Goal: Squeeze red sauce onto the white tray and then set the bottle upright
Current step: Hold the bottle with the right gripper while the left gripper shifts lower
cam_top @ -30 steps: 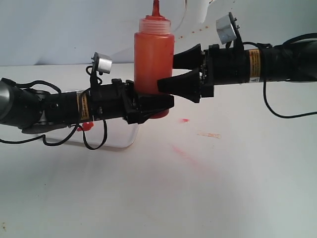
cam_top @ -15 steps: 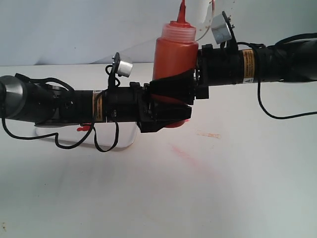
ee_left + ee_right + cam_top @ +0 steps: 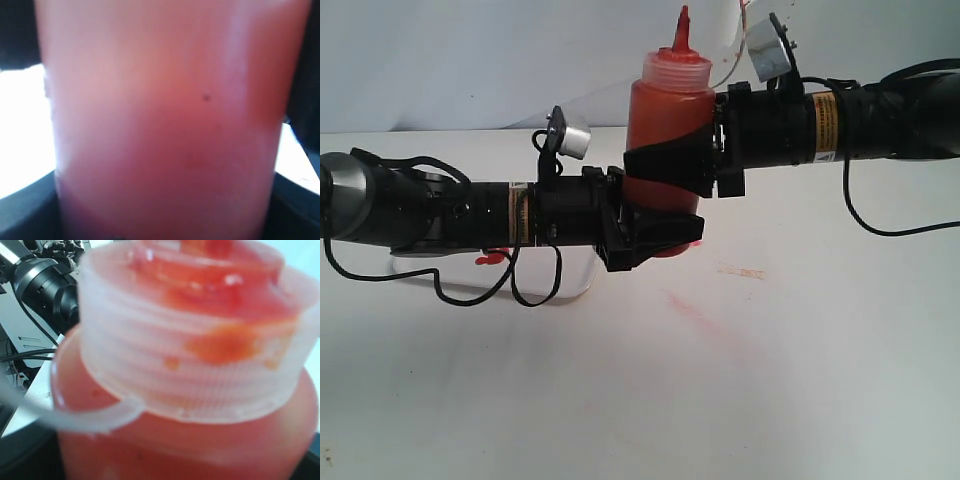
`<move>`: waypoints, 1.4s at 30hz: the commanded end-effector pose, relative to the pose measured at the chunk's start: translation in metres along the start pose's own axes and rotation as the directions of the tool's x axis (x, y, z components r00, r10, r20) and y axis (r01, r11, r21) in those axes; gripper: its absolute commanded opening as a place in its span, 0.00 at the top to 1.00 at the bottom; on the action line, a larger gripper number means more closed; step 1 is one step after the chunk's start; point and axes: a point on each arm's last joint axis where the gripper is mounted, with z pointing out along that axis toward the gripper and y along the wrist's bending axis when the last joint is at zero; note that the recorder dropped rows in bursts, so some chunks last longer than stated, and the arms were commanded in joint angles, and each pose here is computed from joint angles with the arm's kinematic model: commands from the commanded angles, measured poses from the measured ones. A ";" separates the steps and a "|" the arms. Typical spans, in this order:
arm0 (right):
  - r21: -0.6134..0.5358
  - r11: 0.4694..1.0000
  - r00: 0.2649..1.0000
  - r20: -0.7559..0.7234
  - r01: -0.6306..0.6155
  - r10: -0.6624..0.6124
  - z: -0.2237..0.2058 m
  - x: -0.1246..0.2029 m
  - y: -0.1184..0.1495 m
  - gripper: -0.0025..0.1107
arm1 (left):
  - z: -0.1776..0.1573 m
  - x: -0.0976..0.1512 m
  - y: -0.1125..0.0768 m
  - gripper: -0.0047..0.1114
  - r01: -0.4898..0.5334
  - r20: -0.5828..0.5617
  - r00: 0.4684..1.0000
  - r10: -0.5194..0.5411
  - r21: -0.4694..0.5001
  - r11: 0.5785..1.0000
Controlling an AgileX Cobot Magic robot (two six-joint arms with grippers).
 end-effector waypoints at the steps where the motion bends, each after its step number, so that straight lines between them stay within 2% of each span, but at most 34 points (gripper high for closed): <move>1: 0.030 1.000 1.000 -0.008 0.003 -0.003 -0.002 -0.001 -0.001 0.98 | 0.003 -0.009 -0.004 0.95 -0.068 0.041 0.997 0.067 0.014 0.998; 6: 0.030 1.000 1.000 -0.008 0.003 -0.003 -0.002 -0.001 -0.001 0.98 | 0.003 -0.008 -0.003 0.94 -0.097 0.033 0.995 0.097 0.008 0.995; 9: 0.030 1.000 1.000 -0.008 0.003 -0.003 -0.002 -0.001 -0.001 0.98 | 0.003 -0.008 -0.004 0.86 -0.100 0.030 0.995 0.099 0.011 0.995; 13: 0.032 0.999 1.000 -0.004 0.002 -0.002 -0.002 -0.001 -0.002 0.98 | 0.003 -0.005 0.001 0.60 -0.104 -0.012 0.995 0.104 -0.033 0.994; 18: 0.033 0.999 1.000 -0.003 0.001 -0.001 -0.002 -0.002 -0.002 0.98 | 0.002 -0.004 0.009 0.21 -0.090 -0.024 0.996 0.088 -0.126 0.988; 21: 0.034 0.999 1.000 0.000 0.001 0.000 -0.002 -0.002 -0.002 0.98 | 0.001 -0.003 0.013 0.05 -0.079 -0.041 0.996 0.074 -0.171 0.982; 35: 0.046 0.999 1.000 0.022 0.007 -0.008 -0.002 -0.004 -0.003 0.98 | 0.001 -0.002 0.015 0.06 -0.080 -0.055 0.996 0.071 -0.187 0.979; 42: 0.159 0.986 0.998 -0.046 0.053 -0.046 -0.003 0.002 -0.013 0.98 | 0.001 0.003 0.011 0.06 -0.128 -0.112 0.987 0.113 -0.139 0.982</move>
